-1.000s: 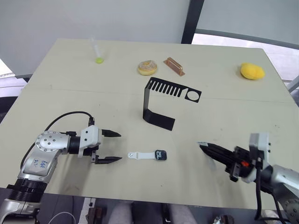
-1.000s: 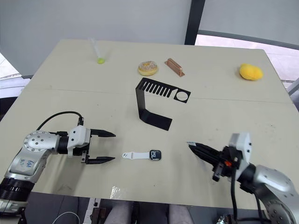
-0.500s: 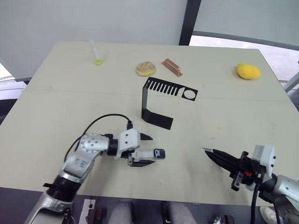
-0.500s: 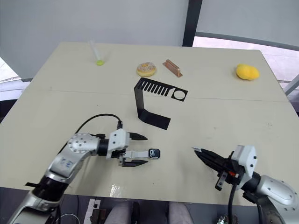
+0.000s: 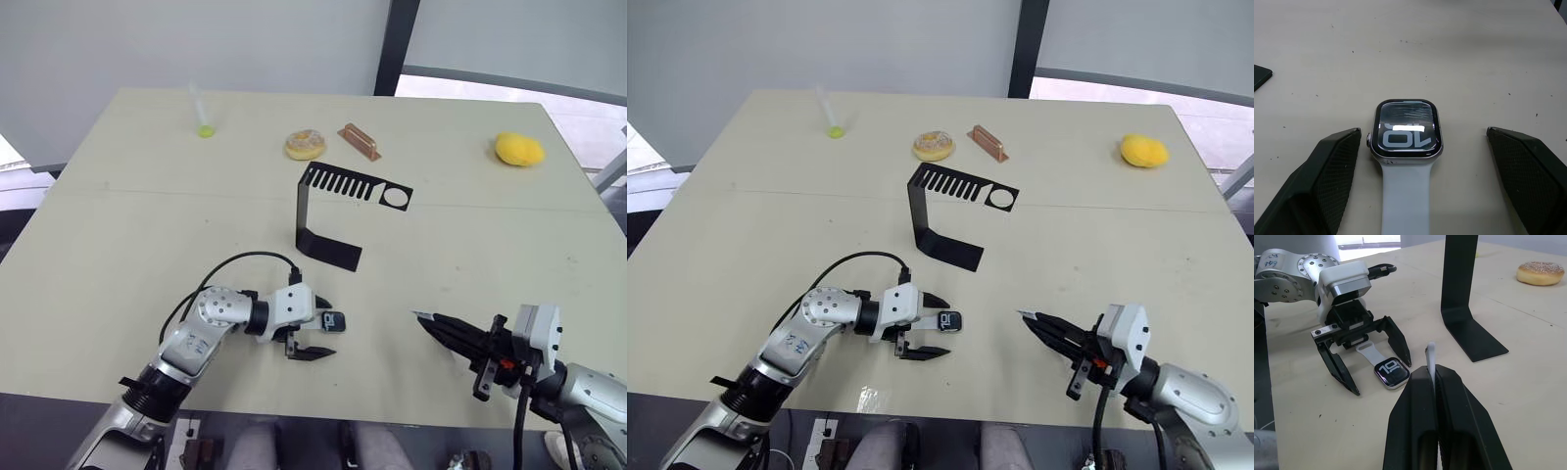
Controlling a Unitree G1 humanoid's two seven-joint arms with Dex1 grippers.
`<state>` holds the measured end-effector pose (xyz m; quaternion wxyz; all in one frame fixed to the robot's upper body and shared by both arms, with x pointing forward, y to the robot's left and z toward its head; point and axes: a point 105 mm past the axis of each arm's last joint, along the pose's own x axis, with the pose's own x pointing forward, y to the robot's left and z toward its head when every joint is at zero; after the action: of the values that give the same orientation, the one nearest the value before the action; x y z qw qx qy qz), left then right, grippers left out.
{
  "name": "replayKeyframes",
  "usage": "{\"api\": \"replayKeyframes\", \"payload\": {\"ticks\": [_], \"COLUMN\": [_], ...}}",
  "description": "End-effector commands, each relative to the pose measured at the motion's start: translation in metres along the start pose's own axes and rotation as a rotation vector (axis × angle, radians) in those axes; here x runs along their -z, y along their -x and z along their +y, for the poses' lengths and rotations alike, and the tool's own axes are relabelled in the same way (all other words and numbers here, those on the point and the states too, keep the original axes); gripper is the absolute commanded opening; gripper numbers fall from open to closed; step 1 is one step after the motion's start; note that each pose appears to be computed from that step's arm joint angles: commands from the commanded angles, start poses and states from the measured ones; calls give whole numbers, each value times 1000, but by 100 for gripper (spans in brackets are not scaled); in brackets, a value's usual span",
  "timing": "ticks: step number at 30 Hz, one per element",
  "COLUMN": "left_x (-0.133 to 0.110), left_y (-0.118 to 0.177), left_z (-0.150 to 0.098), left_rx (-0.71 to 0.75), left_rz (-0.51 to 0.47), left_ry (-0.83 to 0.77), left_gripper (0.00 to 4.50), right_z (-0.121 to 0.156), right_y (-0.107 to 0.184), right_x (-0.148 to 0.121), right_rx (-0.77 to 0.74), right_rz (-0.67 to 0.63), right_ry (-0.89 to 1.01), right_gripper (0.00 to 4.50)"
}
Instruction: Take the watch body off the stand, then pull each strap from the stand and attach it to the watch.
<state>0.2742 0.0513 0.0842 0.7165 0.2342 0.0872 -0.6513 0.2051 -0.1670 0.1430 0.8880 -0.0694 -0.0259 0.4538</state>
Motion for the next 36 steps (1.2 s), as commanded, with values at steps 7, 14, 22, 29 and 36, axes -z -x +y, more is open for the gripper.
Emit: {"api": "replayKeyframes", "payload": {"ticks": [7,14,22,29,36], "left_x": [3,13,29,35,9], "left_y": [-5,-1,3,-1,-1], "left_z": [7,4,0,-4,6], "left_rx": [-33,-29,-20,17,9], "left_rz": [40,69,100,74,-15], "left_ry": [-4,38,120,96,27], "left_gripper": [442,442,185,158,158], "right_z": [2,3,4,5,8], "right_y": [-7,-7,-7,-8,-10], "right_x": [-6,-6,-7,-8,-11], "right_rx": [-24,-22,-19,-23,-26], "right_rz": [-18,-15,-15,-20,-28], "right_ry": [27,20,16,15,30], "right_gripper": [0,0,0,0,0]}}
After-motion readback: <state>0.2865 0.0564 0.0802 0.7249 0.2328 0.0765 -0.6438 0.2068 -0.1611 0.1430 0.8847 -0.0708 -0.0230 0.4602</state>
